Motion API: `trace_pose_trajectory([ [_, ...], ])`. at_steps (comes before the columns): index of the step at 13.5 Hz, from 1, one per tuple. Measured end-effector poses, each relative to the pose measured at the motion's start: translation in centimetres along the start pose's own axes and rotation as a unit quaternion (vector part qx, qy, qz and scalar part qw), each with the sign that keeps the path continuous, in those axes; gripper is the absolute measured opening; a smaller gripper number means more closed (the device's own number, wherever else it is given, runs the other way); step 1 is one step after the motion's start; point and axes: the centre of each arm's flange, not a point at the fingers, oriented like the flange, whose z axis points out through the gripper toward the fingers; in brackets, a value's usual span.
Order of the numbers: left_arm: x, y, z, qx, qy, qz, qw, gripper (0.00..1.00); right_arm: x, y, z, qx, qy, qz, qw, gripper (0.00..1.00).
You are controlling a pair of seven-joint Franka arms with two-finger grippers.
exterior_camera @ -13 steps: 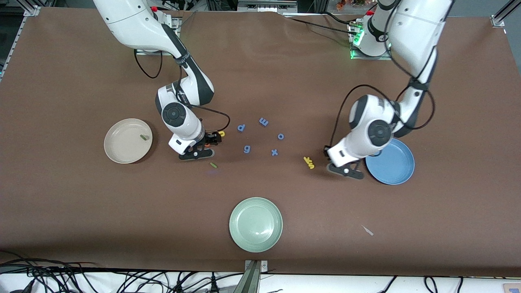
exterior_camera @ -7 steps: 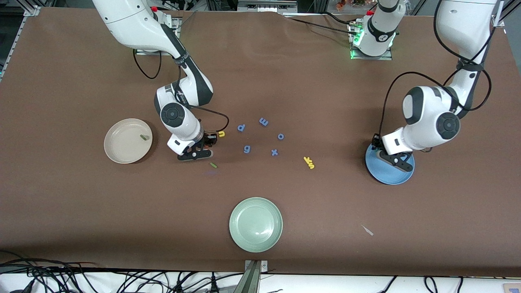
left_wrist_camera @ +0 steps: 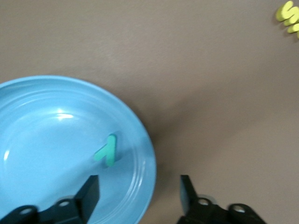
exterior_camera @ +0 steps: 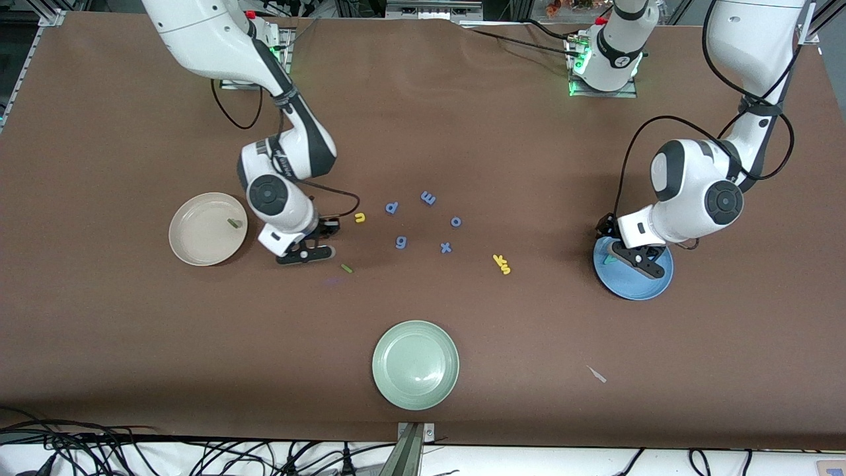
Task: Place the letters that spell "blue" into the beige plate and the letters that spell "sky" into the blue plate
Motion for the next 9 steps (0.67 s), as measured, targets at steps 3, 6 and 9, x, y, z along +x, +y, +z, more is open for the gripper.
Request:
trace_pose_trajectory([
  [3, 4.8, 7.6, 0.9, -0.013, 0.021, -0.027, 0.999, 0.83, -0.4, 8.1, -3.8, -0.014, -0.031, 0.005, 0.999, 0.3],
  [6, 10.2, 17.8, 3.6, -0.016, 0.035, -0.068, 0.997, 0.83, -1.3, 14.2, -4.1, -0.023, -0.059, 0.03, 0.998, 0.3],
  [9, 12.5, 19.8, 6.2, -0.015, 0.049, -0.091, 0.995, 0.8, -2.0, 18.5, -2.9, -0.033, -0.073, 0.063, 0.995, 0.37],
])
